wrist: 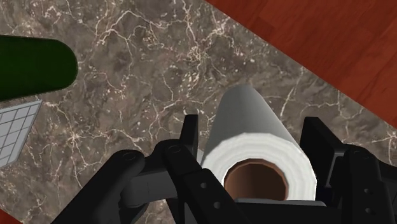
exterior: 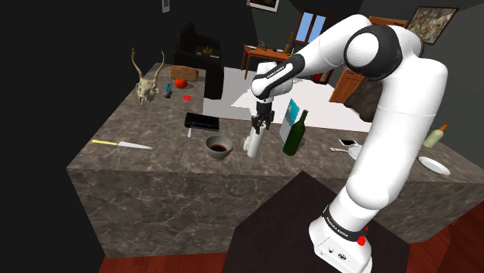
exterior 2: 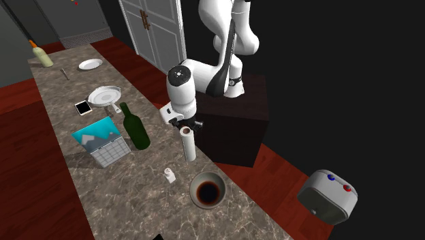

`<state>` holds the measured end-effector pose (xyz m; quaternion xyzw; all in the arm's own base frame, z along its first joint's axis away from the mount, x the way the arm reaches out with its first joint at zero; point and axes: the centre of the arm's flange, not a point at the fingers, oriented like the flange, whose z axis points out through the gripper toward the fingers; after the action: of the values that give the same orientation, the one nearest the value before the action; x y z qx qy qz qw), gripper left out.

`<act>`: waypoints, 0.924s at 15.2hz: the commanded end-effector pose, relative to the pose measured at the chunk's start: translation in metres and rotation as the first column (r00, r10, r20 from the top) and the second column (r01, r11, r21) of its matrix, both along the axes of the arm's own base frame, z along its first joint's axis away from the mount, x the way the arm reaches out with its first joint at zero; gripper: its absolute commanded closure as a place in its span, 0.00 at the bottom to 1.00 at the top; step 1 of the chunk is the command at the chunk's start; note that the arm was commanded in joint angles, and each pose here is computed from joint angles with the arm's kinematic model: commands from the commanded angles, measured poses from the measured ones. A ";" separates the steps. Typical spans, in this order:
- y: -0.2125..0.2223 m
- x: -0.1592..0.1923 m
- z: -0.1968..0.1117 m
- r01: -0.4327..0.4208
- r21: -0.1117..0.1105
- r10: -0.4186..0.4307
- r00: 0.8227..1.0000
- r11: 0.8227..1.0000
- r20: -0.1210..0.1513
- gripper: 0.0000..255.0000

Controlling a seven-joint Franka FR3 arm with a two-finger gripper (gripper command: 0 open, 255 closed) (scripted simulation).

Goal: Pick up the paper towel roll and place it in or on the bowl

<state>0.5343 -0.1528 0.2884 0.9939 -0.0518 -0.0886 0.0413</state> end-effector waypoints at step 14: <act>0.000 0.000 0.079 0.000 0.000 0.000 1.000 1.000 -0.001 1.00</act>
<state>0.5345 -0.1525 0.3617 0.9939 -0.0517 -0.0886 0.0413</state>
